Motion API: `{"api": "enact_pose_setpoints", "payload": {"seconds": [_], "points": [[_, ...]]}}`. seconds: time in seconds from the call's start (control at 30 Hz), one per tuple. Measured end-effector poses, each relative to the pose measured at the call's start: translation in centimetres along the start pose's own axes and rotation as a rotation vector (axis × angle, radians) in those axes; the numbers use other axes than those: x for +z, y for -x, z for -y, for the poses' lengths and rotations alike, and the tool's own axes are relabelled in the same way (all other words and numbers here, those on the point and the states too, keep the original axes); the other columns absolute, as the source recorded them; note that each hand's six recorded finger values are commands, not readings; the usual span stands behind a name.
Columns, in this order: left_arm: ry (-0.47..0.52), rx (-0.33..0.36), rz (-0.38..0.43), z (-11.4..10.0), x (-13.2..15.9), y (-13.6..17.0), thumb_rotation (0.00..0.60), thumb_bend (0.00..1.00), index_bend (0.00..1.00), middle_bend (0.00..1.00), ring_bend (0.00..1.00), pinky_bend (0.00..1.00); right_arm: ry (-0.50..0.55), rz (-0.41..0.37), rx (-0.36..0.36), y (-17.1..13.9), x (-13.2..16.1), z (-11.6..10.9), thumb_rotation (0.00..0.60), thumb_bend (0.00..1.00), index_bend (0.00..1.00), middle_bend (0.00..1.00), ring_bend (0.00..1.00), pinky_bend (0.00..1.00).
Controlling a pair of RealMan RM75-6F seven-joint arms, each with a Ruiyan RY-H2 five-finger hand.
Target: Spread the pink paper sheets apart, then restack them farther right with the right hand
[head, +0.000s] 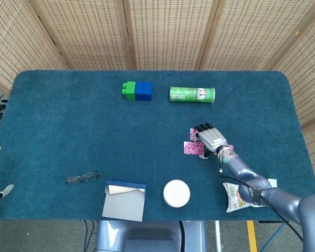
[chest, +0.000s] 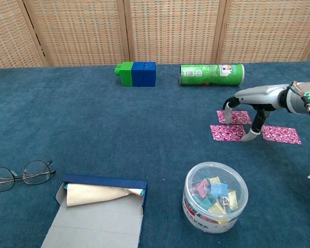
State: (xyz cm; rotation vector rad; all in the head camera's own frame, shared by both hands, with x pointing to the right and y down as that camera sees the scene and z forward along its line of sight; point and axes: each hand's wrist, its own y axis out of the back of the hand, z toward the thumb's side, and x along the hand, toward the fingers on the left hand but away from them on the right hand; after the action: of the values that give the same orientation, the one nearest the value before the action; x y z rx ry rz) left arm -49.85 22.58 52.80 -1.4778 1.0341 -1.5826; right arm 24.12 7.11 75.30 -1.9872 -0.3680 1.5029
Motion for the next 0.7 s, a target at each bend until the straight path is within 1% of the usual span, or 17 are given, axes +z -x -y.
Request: {"api": "enact_pose_setpoints", "payload": {"seconds": [0.3,0.7], "points": [[0.000,-0.002,0.000,0.1,0.0,0.0,0.559,0.11,0.02,0.00,0.00,0.00,-0.012,-0.005,0.018,0.2,0.5,0.4,0.600,0.24,0.32,0.10,0.00,0.00],[0.001,0.001,0.002,0.0,0.0,0.0,0.559,0.11,0.02,0.00,0.00,0.00,-0.016,-0.042,0.032,-0.8,1.3,0.7,0.600,0.24,0.32,0.10,0.00,0.00]]}}
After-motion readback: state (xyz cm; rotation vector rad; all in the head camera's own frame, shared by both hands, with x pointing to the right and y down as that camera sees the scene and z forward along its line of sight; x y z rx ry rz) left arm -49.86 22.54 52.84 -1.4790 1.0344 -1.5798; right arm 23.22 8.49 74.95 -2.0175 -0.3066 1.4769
